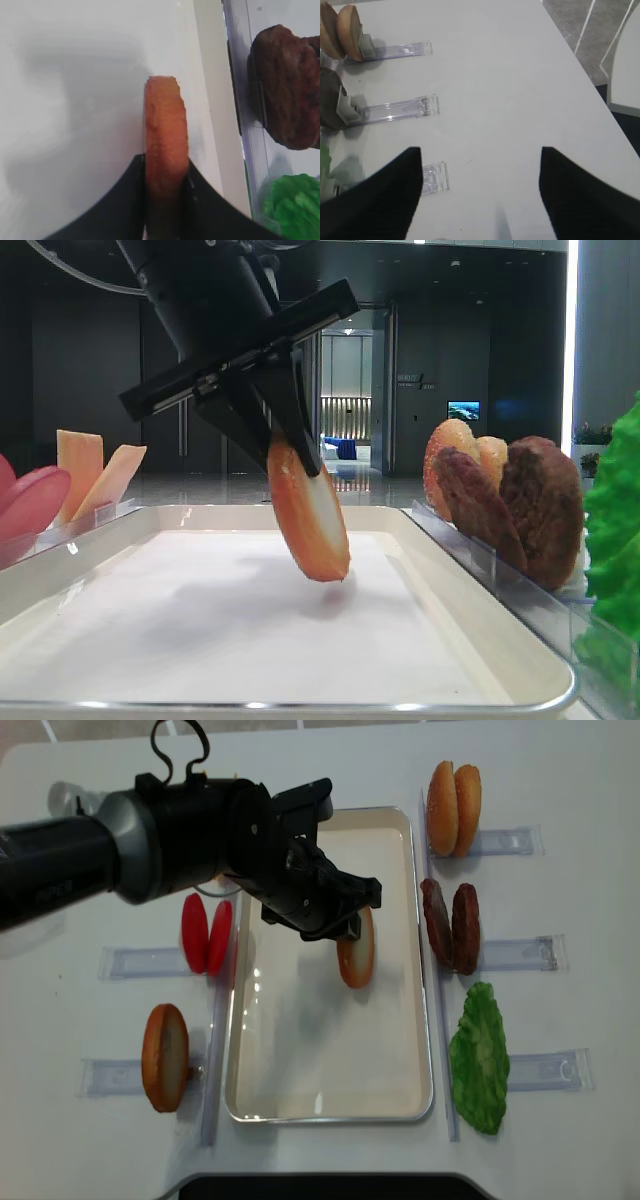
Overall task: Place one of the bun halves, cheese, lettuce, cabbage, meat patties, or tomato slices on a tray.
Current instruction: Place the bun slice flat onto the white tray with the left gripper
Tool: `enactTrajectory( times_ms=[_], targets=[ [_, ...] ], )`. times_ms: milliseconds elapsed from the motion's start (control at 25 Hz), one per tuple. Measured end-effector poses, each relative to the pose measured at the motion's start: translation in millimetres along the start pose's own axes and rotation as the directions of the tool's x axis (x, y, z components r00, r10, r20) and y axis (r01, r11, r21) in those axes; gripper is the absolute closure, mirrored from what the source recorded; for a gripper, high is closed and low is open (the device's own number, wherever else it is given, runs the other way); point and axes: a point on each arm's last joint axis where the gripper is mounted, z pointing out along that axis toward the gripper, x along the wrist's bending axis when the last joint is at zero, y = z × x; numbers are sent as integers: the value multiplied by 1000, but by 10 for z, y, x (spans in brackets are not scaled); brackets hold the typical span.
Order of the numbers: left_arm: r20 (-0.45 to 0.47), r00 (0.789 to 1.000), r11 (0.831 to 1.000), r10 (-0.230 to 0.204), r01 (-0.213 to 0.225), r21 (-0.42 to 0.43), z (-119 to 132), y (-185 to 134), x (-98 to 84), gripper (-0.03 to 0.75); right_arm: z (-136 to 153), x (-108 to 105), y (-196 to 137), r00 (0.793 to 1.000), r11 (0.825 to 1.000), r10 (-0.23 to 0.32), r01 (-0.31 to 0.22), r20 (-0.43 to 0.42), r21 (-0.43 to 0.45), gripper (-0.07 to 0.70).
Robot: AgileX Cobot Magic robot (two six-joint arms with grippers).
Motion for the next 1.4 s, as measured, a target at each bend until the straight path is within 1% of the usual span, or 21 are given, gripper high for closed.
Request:
enactTrajectory(
  times_ms=[160,880,1000,1160,1400],
  targets=[
    [-9,1000,1000,-2,2,20,87,-19,26,592,0,0,0,1000,1000,0,0,0,0,160],
    [-19,1000,999,5,-4,54,94,-30,29,593,0,0,0,1000,1000,0,0,0,0,160],
    [-22,1000,998,8,-7,63,93,-37,31,566,0,0,0,1000,1000,0,0,0,0,160],
    [-60,998,991,14,-6,131,112,-100,73,533,0,0,0,1000,1000,0,0,0,0,160],
    [-107,994,989,12,4,148,112,-115,116,524,0,0,0,1000,1000,0,0,0,0,160]
  ],
)
